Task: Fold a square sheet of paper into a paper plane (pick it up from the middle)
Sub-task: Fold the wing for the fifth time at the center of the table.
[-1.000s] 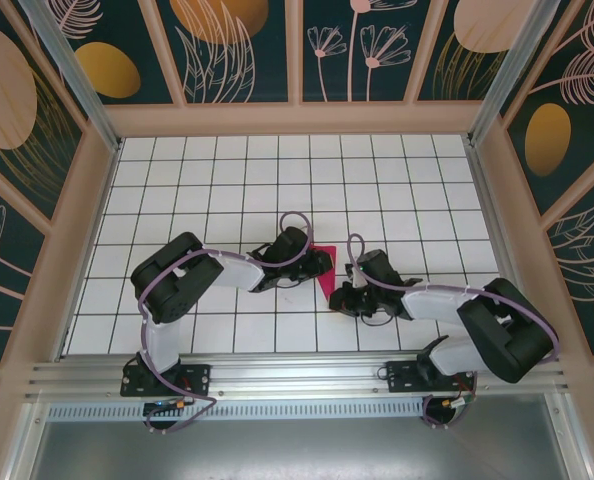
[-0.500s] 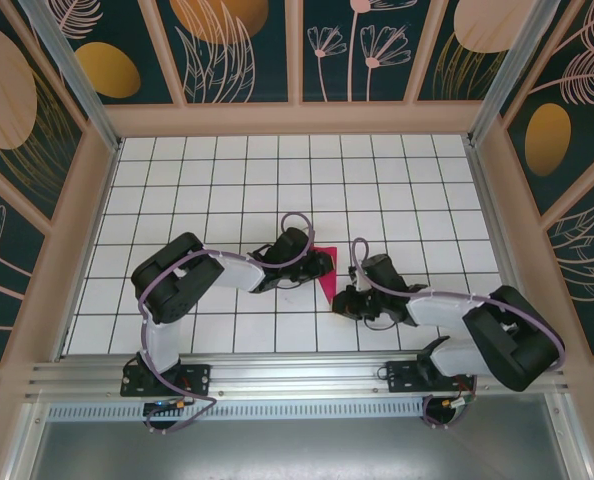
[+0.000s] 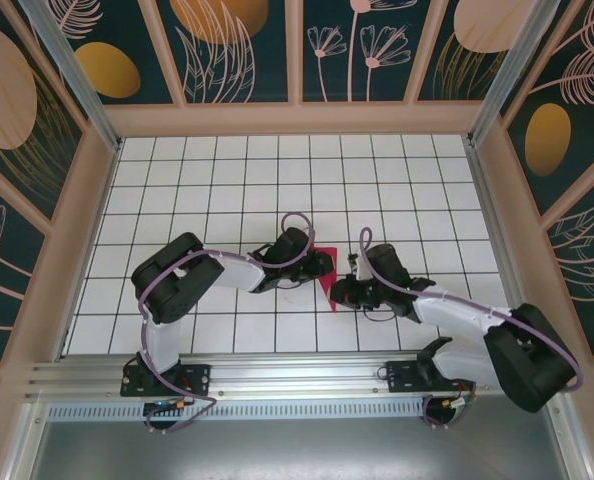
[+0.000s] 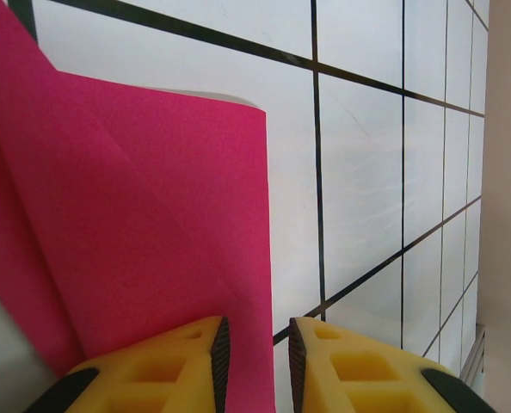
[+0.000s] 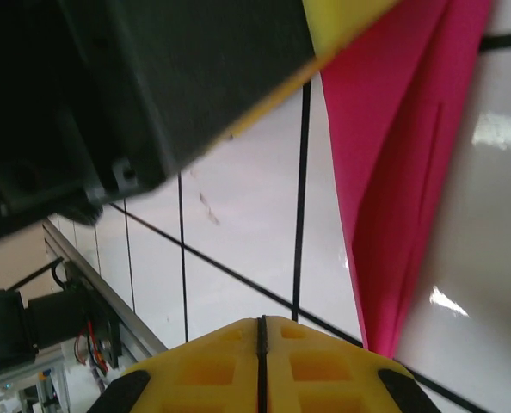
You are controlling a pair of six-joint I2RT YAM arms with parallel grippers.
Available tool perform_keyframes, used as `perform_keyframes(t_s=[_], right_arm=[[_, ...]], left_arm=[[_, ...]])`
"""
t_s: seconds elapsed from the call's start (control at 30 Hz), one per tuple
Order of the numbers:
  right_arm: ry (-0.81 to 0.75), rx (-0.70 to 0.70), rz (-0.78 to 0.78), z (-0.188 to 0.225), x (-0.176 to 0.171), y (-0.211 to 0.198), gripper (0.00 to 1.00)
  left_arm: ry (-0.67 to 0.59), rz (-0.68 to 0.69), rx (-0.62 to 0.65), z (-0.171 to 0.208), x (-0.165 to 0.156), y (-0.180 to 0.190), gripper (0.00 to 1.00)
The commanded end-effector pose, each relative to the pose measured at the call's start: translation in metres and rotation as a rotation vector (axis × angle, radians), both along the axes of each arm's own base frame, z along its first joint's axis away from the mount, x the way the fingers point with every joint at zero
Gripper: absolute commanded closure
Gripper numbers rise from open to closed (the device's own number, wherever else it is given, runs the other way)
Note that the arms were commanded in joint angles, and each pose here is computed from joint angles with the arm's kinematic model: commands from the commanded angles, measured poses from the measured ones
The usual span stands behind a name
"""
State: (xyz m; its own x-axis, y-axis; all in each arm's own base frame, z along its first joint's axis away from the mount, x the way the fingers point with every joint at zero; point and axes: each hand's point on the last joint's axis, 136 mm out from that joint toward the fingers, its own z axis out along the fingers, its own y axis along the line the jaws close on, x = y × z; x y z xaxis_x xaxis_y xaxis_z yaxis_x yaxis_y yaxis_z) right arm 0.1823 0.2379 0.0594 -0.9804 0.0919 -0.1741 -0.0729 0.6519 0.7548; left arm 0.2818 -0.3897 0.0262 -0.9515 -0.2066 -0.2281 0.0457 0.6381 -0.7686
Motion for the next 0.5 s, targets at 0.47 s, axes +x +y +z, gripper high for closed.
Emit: perform_keyframes(t_s=[0.47], right_arm=[[0.048,-0.097,-0.116,-0.042,0.033,-0.009,0.89]], left_arm=[[0.044,0.016,0.089,-0.03,-0.003,0.016,0.72]])
